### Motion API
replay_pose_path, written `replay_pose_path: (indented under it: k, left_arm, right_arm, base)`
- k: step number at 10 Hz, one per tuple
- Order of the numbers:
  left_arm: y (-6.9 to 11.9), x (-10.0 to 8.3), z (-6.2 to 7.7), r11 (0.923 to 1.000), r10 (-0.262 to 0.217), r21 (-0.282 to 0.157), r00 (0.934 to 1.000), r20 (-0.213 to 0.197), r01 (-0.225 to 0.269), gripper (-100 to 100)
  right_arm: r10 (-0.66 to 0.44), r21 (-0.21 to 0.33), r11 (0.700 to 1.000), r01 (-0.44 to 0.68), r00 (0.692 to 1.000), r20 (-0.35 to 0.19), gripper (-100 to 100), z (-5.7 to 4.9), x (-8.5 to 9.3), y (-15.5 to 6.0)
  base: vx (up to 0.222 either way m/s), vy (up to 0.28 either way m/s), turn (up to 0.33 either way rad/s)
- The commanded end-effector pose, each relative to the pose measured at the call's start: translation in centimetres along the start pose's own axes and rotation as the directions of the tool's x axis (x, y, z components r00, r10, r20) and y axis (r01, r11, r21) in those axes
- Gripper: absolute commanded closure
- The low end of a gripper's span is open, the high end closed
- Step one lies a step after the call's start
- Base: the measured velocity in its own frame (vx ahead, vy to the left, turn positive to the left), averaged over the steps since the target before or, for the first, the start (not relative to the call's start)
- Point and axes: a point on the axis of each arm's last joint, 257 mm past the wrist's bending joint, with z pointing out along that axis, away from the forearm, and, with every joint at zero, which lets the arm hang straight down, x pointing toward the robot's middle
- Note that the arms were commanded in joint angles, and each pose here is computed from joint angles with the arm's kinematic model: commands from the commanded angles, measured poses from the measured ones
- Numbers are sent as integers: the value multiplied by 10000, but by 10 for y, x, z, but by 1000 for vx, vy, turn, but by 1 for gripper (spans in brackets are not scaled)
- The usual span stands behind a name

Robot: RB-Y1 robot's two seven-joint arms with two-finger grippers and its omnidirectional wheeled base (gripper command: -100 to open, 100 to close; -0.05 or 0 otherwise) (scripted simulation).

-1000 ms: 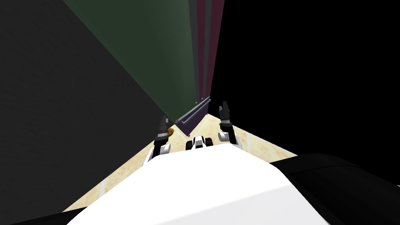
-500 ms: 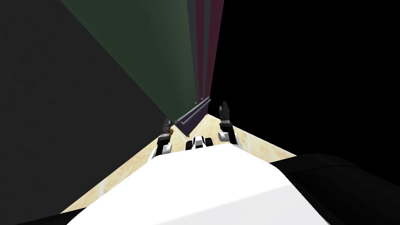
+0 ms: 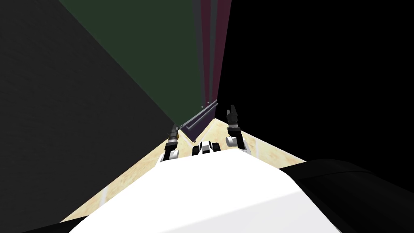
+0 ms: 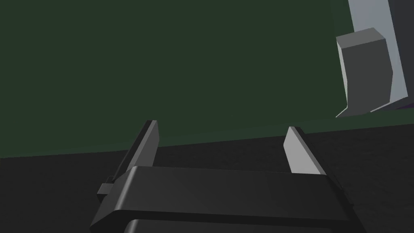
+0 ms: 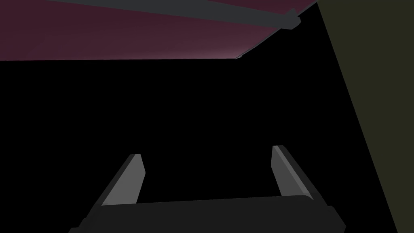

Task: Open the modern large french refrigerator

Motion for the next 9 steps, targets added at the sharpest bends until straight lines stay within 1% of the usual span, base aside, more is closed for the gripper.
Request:
replay_pose_path:
  k: [1,3,5,7,9]
  left_arm:
    - [24,6,-3,9988,-59,-495,9999,-98,54,-100]
    - [44,12,-7,9957,-122,-925,9998,-176,105,-100]
    - [66,19,-12,9902,-197,-1388,9995,-260,159,-100]
    - [77,22,-16,9863,-241,-1636,9993,-302,188,-100]
    - [96,30,-21,9782,-343,-2058,9988,-364,261,-100]
  right_arm:
    - [0,0,10000,0,10000,0,0,0,0,0]
    - [0,0,10000,0,10000,0,0,0,0,0]
    - [0,0,10000,0,10000,0,0,0,0,0]
    - [0,0,10000,0,10000,0,0,0,0,0]
    - [0,0,10000,0,10000,0,0,0,0,0]
  base:
    - [22,-29,6]
    - [23,-28,6]
    - [27,-26,4]
    - [21,-27,6]
    - [17,-21,5]
